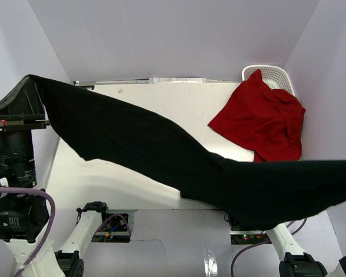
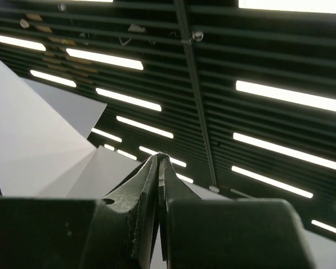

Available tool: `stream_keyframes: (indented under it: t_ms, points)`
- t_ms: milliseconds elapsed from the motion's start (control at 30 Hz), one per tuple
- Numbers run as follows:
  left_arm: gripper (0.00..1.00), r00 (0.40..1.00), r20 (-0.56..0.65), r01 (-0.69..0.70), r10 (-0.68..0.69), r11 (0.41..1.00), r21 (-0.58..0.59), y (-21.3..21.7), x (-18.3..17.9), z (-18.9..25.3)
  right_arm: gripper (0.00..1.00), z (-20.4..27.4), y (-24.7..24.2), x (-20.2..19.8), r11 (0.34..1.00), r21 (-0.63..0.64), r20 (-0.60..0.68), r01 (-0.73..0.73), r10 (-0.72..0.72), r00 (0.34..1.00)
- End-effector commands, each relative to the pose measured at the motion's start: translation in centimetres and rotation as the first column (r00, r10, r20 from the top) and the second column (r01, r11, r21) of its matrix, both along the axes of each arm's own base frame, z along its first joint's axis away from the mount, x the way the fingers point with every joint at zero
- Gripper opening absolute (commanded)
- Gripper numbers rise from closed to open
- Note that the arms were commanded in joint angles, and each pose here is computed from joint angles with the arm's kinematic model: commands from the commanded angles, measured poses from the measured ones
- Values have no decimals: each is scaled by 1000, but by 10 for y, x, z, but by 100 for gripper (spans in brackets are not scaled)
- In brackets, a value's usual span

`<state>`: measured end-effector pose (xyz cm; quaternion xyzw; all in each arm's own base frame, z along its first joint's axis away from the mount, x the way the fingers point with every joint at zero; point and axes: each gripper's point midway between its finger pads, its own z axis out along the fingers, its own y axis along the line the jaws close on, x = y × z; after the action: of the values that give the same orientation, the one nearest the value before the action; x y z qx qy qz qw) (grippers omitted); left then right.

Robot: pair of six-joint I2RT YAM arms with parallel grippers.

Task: Fold and stack the t-shirts
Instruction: Flatten out the tshirt

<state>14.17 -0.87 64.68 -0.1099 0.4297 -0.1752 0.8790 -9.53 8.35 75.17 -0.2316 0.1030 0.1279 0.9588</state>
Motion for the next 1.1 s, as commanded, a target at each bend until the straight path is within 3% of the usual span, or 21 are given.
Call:
stream_keyframes:
  t_ms: [0,400,500,833,1067]
  points:
    - [0,998,45,-39,39,999,-6,7,-12,19,8,20,-10,-34,998,57,146,7,-16,989]
    - [0,964,217,-143,156,987,-71,31,-104,64,8,-24,-57,-179,950,293,462,-109,-41,886]
    - [0,956,249,-143,158,987,-77,32,-118,73,8,-28,-59,-188,947,300,485,-118,-44,873]
    - [0,966,216,-126,141,989,-82,31,-108,62,8,-21,-44,-177,966,227,482,-125,-1,876]
    - [0,958,255,-112,129,991,-77,28,-116,78,8,-36,-45,-203,965,225,582,-133,-24,813]
